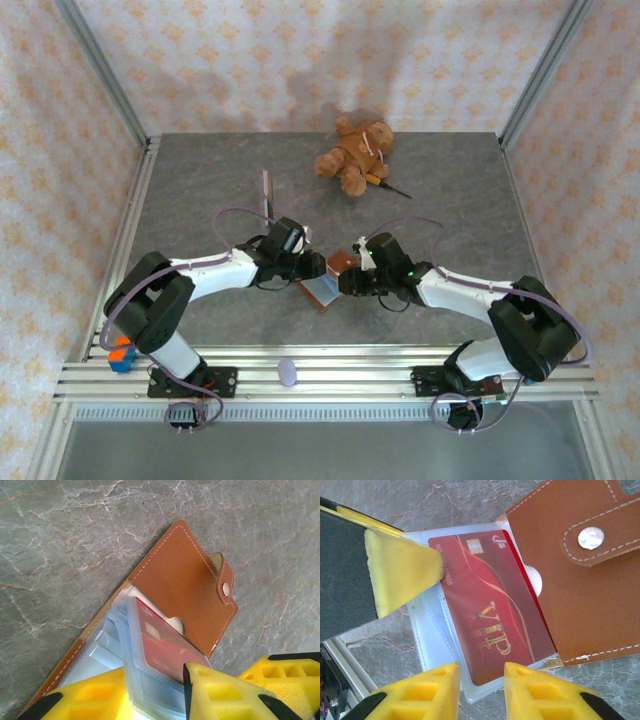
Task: Put the credit cards into the card holder
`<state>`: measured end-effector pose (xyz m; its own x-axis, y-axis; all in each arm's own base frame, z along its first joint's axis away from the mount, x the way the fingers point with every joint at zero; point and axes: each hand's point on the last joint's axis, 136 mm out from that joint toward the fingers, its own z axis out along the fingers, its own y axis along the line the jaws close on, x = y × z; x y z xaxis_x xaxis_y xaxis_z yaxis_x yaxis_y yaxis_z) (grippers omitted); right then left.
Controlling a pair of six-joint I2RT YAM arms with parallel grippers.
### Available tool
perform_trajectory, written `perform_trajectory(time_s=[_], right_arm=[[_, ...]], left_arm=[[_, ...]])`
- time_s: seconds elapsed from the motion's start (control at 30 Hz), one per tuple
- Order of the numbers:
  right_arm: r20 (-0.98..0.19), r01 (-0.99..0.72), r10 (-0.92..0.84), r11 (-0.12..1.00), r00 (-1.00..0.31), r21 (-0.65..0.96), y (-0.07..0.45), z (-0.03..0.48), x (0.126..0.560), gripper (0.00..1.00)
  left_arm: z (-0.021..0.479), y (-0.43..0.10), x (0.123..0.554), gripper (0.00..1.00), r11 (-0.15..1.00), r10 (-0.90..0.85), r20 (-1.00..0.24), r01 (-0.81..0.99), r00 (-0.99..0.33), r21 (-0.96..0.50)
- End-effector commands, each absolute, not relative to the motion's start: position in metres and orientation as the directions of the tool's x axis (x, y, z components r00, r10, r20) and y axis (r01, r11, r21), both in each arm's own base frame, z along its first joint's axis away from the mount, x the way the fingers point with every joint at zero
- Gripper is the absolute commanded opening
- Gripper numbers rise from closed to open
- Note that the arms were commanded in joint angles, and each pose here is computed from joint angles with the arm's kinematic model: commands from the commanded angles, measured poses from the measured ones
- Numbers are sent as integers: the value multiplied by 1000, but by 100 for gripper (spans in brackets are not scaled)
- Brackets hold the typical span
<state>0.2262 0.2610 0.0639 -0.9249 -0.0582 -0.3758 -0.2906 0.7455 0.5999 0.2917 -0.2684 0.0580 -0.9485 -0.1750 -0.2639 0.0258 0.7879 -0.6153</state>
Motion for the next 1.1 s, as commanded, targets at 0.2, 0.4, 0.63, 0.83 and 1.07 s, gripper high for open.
perform_trajectory(time_s=[0.2,0.4,0.63,0.83,1.07], right_arm=[[-405,-307,-61,755,-912,579,258,68,231,33],[-407,-300,-46,750,-912,589,256,71,234,38],[-405,-296,-36,741,-914,603,255,75,236,42],[-417,-329,-55,710,-907,622,260,93,234,48],[-429,-415,-188,739,-884,531,255,103,239,51]], left_arm=[[59,-255,292,33,808,-181,-286,23,-941,-588],[61,-250,290,32,808,-182,-291,26,-939,-589],[58,-248,289,30,804,-182,-288,26,-940,-594],[59,-249,290,29,801,-185,-291,28,-939,-598],[58,-247,295,22,799,-190,-297,29,-936,-601]])
